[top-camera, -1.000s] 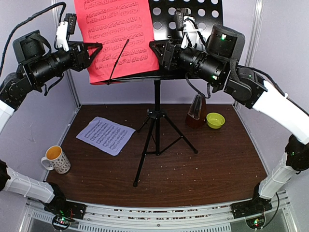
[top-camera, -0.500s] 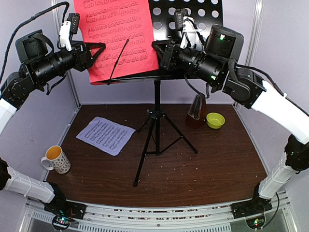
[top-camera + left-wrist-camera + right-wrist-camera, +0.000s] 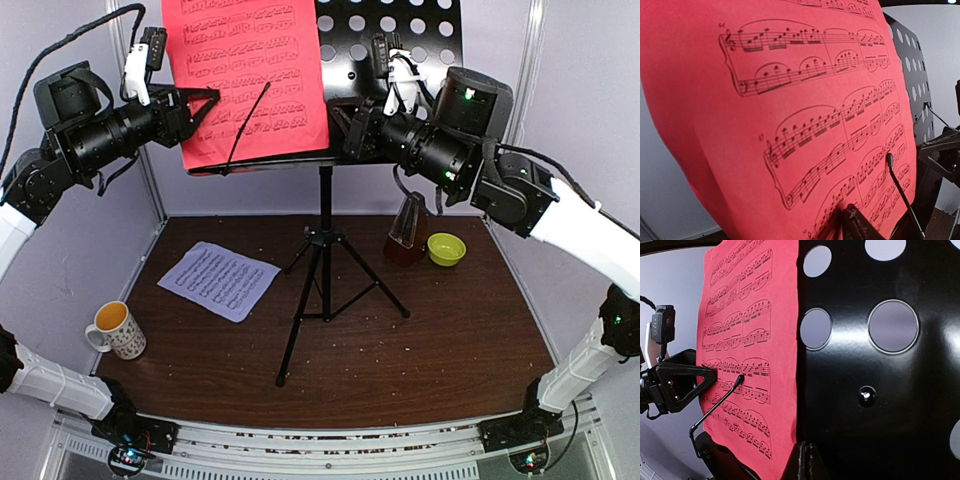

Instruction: Set up the instrument practice props

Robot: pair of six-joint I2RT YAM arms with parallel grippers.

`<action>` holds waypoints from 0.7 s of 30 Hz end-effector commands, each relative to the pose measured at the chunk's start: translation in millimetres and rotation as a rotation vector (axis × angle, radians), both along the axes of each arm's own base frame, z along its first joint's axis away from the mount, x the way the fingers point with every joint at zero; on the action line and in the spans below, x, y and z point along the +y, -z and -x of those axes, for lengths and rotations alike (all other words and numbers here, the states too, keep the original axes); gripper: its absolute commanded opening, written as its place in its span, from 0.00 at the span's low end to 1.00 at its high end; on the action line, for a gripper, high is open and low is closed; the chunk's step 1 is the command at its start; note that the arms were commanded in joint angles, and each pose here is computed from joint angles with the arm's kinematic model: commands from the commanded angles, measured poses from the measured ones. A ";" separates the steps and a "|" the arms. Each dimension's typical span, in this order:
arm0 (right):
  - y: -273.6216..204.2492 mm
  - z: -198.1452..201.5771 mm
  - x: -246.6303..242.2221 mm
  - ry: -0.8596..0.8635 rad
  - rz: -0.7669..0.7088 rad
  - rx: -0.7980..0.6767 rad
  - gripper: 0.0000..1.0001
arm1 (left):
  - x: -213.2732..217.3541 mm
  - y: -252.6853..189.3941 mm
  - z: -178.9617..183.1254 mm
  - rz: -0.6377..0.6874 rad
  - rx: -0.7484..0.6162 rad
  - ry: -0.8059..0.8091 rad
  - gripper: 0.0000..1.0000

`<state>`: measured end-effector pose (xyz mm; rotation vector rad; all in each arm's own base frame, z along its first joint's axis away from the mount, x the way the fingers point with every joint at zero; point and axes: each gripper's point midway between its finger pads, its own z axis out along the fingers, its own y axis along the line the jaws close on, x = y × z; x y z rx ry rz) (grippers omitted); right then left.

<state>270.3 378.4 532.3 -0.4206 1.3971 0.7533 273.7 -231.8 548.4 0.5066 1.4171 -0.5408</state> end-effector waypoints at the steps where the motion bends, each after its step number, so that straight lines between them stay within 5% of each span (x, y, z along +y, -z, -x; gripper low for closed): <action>1: -11.5 0.3 -13.9 0.037 -0.022 -0.026 0.00 | 3.2 -20.9 5.1 0.044 -0.054 0.013 0.51; 6: -15.3 5.7 -11.8 0.003 -0.023 -0.040 0.00 | 11.1 -17.6 8.8 0.025 -0.045 -0.008 0.67; 11: -26.9 14.0 -18.9 -0.017 -0.050 -0.067 0.17 | 31.6 -19.9 23.2 0.037 -0.052 -0.043 0.82; 21: -48.0 32.3 -32.4 -0.063 -0.087 -0.132 0.36 | 86.0 -1.0 41.3 0.099 -0.009 -0.204 0.89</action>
